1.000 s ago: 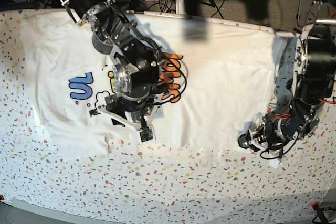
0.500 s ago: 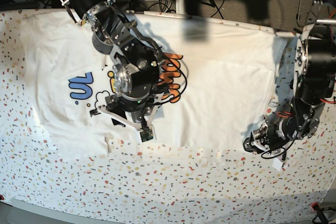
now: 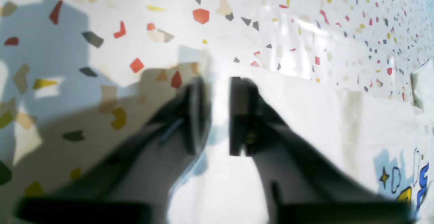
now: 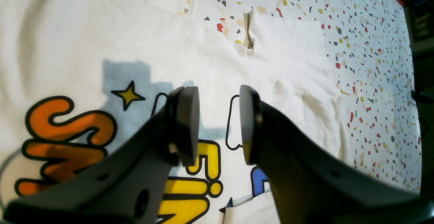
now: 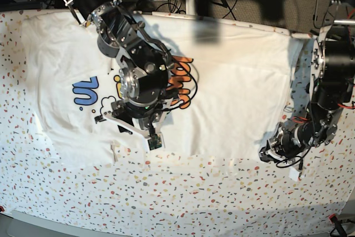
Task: Fold the T-shirt properly
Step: 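Grasp the shirt with both grippers near the hem and print, then move the right gripper to the shirt's side edge beside the print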
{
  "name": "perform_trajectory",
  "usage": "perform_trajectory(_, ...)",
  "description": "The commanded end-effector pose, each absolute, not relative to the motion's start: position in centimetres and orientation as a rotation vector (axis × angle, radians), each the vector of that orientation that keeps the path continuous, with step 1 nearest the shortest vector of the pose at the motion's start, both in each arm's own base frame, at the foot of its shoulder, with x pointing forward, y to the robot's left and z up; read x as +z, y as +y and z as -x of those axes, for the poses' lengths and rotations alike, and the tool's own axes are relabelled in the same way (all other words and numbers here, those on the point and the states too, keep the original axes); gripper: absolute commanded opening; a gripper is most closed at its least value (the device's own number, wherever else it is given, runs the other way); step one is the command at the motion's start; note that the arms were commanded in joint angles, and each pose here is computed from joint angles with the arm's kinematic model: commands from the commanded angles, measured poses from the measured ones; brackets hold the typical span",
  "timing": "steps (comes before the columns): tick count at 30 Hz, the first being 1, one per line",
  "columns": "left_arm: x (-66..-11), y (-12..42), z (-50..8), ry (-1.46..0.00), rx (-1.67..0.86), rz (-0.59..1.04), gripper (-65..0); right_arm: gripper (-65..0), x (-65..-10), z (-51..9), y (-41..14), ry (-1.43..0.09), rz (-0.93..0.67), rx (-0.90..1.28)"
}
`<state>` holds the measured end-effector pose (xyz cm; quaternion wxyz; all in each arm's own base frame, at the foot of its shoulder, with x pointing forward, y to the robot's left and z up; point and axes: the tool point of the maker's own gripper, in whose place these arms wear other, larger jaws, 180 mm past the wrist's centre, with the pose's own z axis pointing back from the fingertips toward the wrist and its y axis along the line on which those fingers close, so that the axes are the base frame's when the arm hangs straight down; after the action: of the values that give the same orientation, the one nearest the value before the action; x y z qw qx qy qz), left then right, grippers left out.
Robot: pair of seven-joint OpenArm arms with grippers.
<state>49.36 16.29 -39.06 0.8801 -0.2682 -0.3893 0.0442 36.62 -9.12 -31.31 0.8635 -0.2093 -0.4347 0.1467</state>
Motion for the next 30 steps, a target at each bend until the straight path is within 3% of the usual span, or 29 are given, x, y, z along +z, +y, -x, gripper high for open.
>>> perform_trajectory(1,-36.4,16.8,-51.2,-0.89,0.081,0.566,-60.5,-44.6,-29.3,-37.7,-9.1,-0.981,0.451,0.295)
perform_trajectory(3,-36.4,16.9,-51.3,-0.896,0.07,0.553,-65.0,-44.7,-29.3,-37.7,-9.1,-0.981,0.451,0.295)
perform_trajectory(16,-36.5,16.9,-51.2,-0.892,0.065,0.549,-65.0,-44.7,-29.2,-37.7,-9.1,-0.983,0.455,0.296)
perform_trajectory(21,-36.4,16.9,-51.3,-0.896,0.065,0.549,-65.0,-44.7,-28.4,-37.9,-9.8,-1.011,0.521,0.299)
perform_trajectory(27,-36.5,17.2,-51.4,-0.912,0.027,0.508,-65.0,-44.6,-25.5,-38.3,-11.8,-1.088,0.728,0.308)
perform_trajectory(30,-36.8,17.2,-51.2,-0.902,0.008,0.493,-65.0,-44.6,-25.4,-38.4,-11.7,-1.095,0.725,0.309)
